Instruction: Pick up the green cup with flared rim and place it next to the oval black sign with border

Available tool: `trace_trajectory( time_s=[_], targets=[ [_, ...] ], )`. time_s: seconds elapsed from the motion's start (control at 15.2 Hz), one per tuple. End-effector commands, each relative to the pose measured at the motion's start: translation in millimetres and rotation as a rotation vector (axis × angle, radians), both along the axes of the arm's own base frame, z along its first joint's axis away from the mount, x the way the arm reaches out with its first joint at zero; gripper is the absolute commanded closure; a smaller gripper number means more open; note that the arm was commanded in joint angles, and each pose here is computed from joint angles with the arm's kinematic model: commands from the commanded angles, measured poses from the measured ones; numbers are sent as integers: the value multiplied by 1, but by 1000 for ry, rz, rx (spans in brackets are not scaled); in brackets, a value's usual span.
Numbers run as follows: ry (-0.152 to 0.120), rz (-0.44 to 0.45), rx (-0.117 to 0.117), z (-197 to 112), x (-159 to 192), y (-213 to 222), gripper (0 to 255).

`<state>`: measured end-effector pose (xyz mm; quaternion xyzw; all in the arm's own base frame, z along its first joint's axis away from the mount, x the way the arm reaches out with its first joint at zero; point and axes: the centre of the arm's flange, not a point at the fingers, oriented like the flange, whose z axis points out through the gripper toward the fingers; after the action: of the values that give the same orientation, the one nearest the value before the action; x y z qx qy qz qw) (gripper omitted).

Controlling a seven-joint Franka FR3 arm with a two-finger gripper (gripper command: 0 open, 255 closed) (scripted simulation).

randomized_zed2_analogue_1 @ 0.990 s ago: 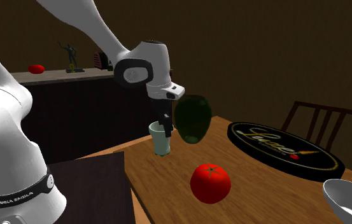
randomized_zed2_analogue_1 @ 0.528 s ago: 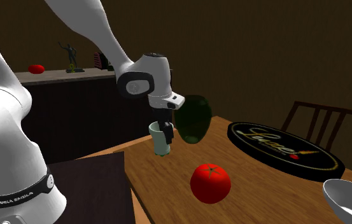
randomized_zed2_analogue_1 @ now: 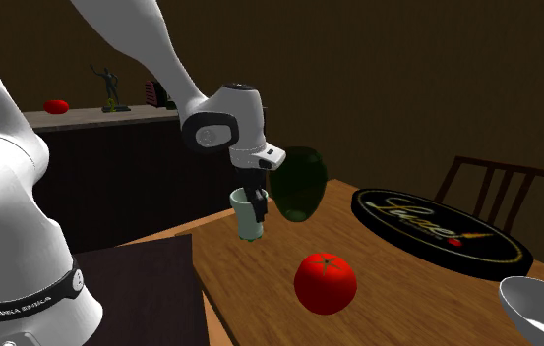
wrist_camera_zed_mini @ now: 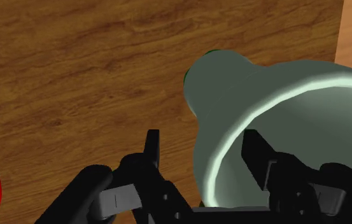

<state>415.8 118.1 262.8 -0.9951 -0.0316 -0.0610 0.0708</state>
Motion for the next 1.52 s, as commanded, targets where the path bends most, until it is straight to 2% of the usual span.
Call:
trace_trajectory(
  time_s=[0.0,0.53,1.45],
  targets=[
    [0,0,0,0,0,0,255],
    [0,0,0,0,0,0,255],
    [0,0,0,74,0,0,255]
  ],
)
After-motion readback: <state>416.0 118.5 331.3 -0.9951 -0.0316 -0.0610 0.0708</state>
